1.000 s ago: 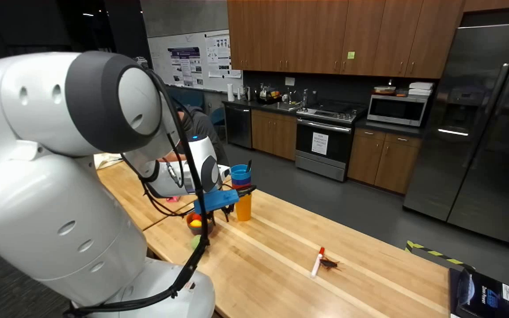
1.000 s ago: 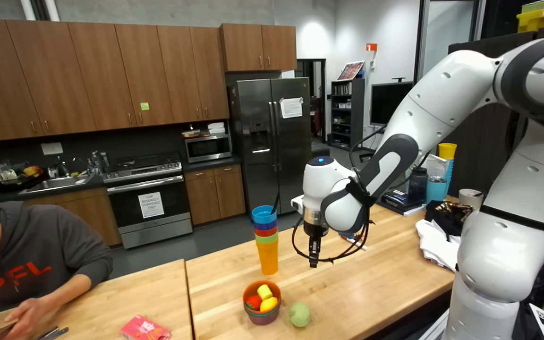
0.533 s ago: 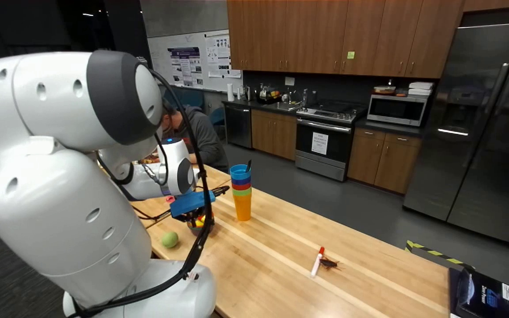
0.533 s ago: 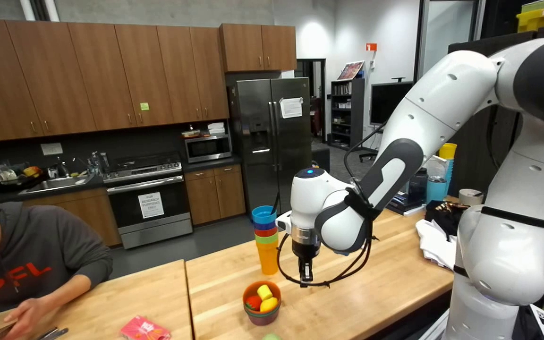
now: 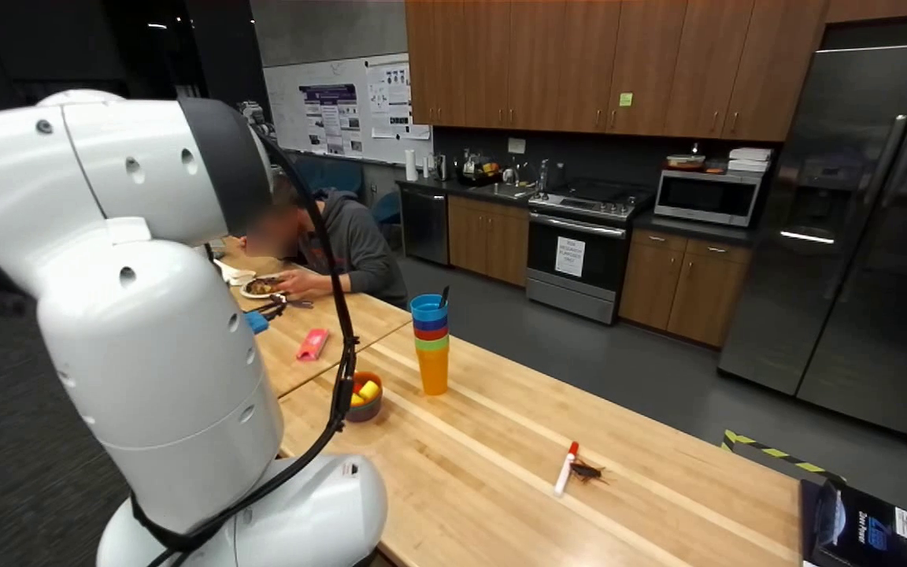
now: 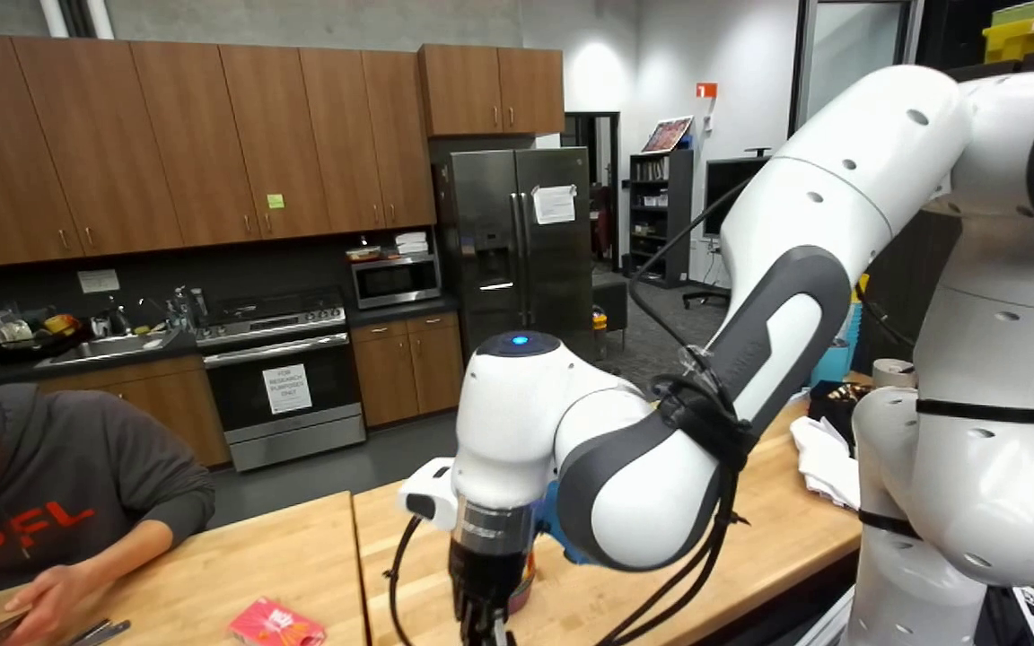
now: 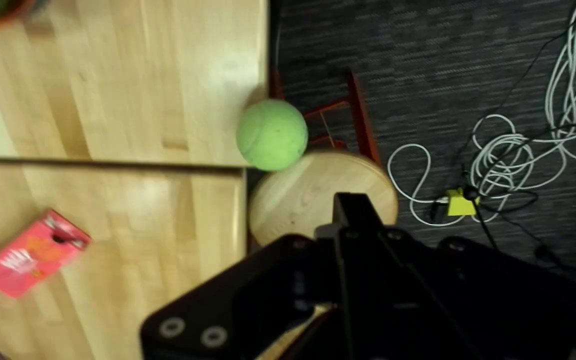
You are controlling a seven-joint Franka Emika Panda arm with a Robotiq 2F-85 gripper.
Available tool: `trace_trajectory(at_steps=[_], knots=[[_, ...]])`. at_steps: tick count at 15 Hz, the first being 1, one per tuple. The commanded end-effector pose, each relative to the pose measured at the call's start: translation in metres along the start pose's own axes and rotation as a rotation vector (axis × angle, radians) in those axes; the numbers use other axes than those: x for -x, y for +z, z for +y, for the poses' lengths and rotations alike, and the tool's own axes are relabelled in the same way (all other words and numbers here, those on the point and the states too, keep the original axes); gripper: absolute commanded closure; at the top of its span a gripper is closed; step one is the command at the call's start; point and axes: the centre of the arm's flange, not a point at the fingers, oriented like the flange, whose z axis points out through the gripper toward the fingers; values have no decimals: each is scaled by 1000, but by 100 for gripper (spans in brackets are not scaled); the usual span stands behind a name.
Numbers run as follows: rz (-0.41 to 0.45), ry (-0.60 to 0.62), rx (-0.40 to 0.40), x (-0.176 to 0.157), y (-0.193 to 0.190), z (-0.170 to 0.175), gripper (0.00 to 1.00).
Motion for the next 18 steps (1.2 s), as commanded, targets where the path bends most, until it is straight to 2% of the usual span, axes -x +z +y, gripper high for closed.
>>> trace_trajectory(at_steps=[1,4,6,7,8,9,10,11,12,15,16,18], knots=[[16,-178,-11,-84,35,-36,73],[-109,-324,-13,-116,81,-73,56],[-207,-398,-31,-114,124,-97,46],[-262,-427,-48,-113,147,-107,79],[-320,-449,-65,-109,171,-119,82],[-380,-471,-75,-106,195,-130,43],[-440,-496,-89,-105,219,-142,36],[-362,-470,-75,-77,177,-128,35],[-384,-475,-93,-75,194,-135,57],[-373,-472,-97,-78,197,-135,38],[-368,-471,-92,-79,193,-133,35],[-361,-464,-80,-80,185,-126,35]])
